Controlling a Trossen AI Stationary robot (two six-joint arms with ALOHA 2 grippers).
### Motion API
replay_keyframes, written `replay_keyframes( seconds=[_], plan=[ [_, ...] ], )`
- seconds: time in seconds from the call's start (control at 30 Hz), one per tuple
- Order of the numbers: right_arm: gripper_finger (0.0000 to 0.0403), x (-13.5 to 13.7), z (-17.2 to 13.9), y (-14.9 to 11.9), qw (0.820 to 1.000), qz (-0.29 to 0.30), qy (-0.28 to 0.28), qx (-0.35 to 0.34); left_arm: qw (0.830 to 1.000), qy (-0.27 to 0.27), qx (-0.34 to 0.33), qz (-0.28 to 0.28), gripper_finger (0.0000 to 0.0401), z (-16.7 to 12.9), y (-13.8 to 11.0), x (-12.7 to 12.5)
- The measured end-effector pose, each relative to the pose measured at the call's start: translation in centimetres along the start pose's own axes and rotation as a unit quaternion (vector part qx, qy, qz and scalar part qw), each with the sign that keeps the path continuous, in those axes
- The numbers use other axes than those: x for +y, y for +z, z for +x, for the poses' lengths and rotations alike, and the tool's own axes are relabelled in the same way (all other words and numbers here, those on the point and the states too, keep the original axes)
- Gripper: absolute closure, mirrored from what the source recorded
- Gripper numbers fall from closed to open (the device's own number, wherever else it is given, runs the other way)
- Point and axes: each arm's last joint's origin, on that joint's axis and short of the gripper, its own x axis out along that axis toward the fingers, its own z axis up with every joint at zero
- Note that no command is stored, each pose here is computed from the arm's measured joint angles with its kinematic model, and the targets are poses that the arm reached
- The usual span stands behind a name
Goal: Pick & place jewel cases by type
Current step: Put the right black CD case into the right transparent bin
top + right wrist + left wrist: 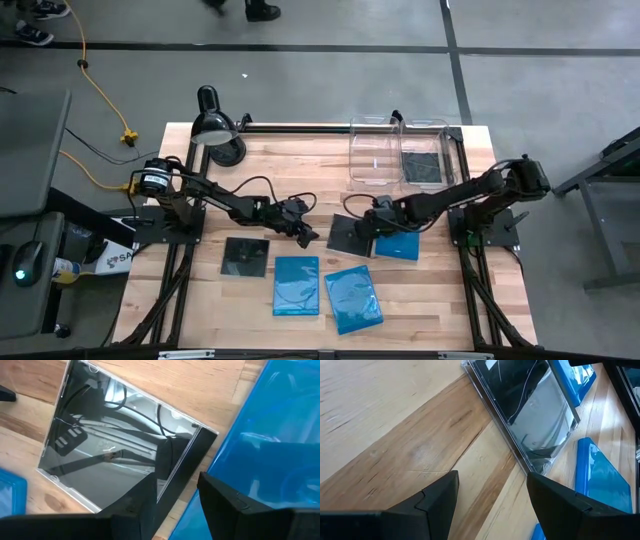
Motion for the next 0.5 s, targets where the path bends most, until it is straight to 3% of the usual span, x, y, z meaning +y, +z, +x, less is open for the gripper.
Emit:
replay_keyframes(
  seconds=[0.3, 0.5],
  plan=[
    [0.0272, -0.1, 0.9, -1.0, 1.000, -0.011, -0.024, 0.012, 1.000, 0.003, -0.004, 0.000, 0.0165, 0.0, 0.0, 0.0],
    [0.0272, -1.0, 0.7, -1.8, 0.997, -0.015, -0.072, 0.032, 1.000, 0.003, -0.004, 0.000, 0.0165, 0.0, 0.0, 0.0]
  ],
)
